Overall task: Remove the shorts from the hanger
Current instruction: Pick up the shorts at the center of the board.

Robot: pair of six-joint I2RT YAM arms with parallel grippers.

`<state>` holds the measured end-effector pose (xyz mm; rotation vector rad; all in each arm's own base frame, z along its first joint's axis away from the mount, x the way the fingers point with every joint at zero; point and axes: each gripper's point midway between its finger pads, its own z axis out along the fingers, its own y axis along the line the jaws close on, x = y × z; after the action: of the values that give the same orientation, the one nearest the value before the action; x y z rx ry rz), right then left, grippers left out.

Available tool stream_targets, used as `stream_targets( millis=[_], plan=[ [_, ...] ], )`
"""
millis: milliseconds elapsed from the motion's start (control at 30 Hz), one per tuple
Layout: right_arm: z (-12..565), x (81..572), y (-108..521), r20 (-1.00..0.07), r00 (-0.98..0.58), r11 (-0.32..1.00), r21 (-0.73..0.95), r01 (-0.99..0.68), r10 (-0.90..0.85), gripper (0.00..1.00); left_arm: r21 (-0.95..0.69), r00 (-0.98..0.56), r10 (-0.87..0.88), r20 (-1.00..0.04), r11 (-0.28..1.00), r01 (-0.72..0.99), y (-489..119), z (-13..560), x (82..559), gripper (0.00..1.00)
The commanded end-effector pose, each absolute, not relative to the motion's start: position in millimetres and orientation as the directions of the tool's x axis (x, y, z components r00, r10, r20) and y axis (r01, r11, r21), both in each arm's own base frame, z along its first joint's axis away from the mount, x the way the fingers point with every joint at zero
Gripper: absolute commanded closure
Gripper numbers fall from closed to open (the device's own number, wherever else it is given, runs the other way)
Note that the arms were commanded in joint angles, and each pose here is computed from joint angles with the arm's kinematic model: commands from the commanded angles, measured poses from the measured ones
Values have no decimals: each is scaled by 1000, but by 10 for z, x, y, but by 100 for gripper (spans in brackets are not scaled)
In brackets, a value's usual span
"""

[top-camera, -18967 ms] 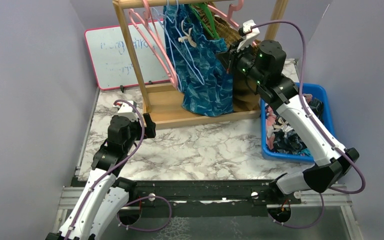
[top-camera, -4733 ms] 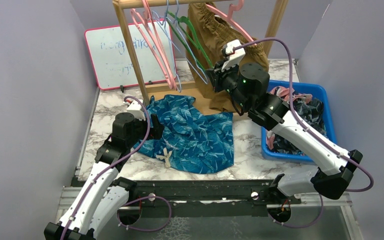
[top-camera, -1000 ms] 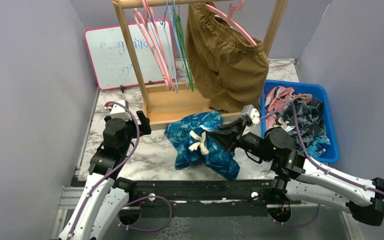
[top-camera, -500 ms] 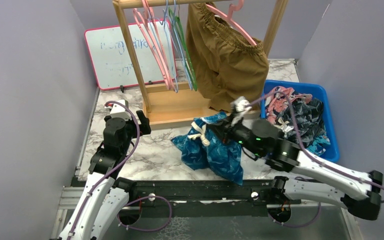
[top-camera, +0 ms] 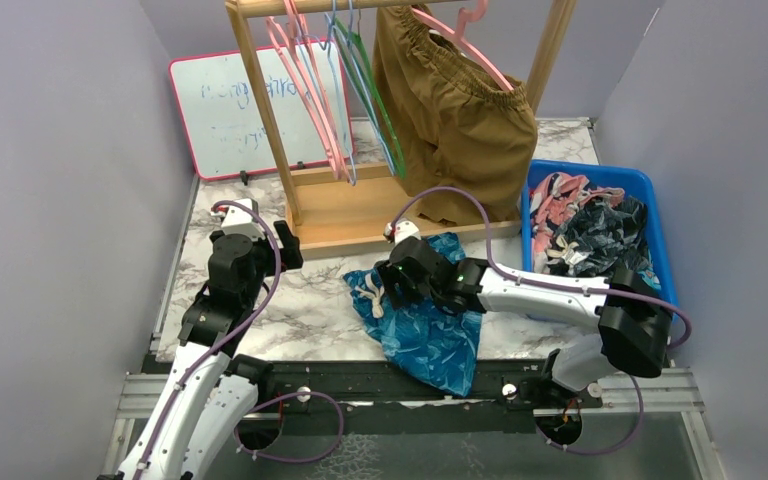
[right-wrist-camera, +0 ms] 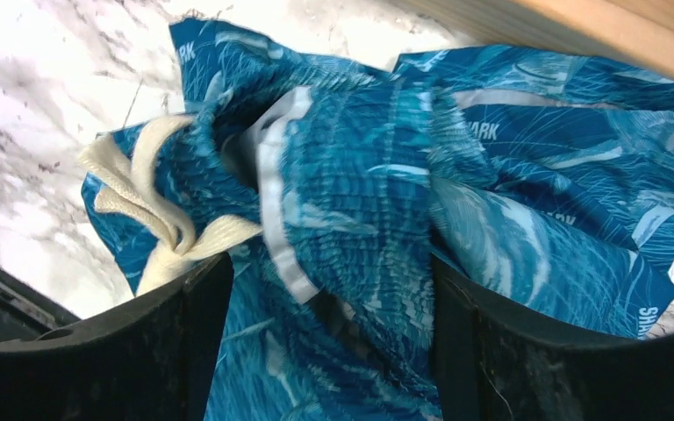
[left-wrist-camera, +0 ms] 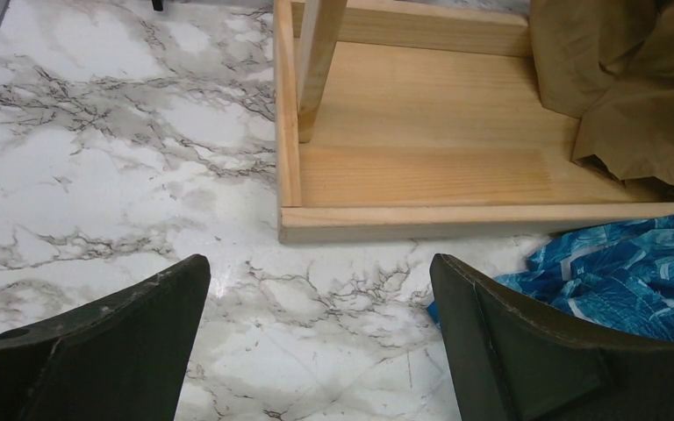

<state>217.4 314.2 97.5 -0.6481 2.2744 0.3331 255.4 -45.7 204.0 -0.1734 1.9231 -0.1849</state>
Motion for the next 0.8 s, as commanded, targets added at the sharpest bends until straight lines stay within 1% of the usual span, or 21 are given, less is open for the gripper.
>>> stream_targets(
  millis=[0,33,67,100,233,400,500,533,567,600,633,733,767],
  plan=[
    [903,2060,3147,-659,-653,829,78,-554,-374,18,-222,-342,-214,-915,975,-15,-477,2064,2547,1],
    [857,2039,3118,-643,-666,835,73,-546,-379,13,-222,-343,-214,-915,975,-15,-479,2063,2547,1],
    [800,2031,3080,-628,-678,844,62,-533,-382,3,-222,-344,-214,-914,975,-15,-479,2061,2549,1],
    [738,2021,3039,-611,-691,852,49,-521,-387,0,-222,-344,-214,-914,975,-15,-479,2062,2549,1],
    [342,1949,2869,-519,-739,870,-19,-493,-430,1,-223,-345,-214,-914,975,-14,-482,2056,2550,1],
    [-247,1834,2774,-388,-785,865,-74,-495,-483,1,-221,-347,-211,-914,975,-11,-487,2054,2555,1],
    [-454,1765,2665,-326,-804,866,-125,-484,-497,1,-219,-351,-209,-913,976,-11,-487,2044,2555,1],
    [-501,1736,2625,-312,-804,862,-146,-486,-506,3,-220,-350,-209,-913,975,-10,-491,2045,2559,1],
    [-534,1706,2593,-301,-803,857,-156,-491,-514,7,-219,-352,-209,-913,976,-10,-492,2041,2560,1],
    [-555,1691,2558,-296,-800,853,-169,-494,-522,13,-220,-353,-209,-912,975,-10,-494,2038,2562,1],
    [-566,1689,2520,-296,-798,851,-185,-491,-525,23,-219,-354,-208,-912,976,-9,-495,2036,2563,1],
    [-509,1727,2450,-332,-785,853,-216,-476,-522,57,-219,-362,-207,-909,976,-7,-503,2017,2569,1],
    [-465,1749,2439,-353,-780,856,-217,-469,-517,66,-219,-362,-206,-909,976,-7,-504,2016,2571,1]
  ],
)
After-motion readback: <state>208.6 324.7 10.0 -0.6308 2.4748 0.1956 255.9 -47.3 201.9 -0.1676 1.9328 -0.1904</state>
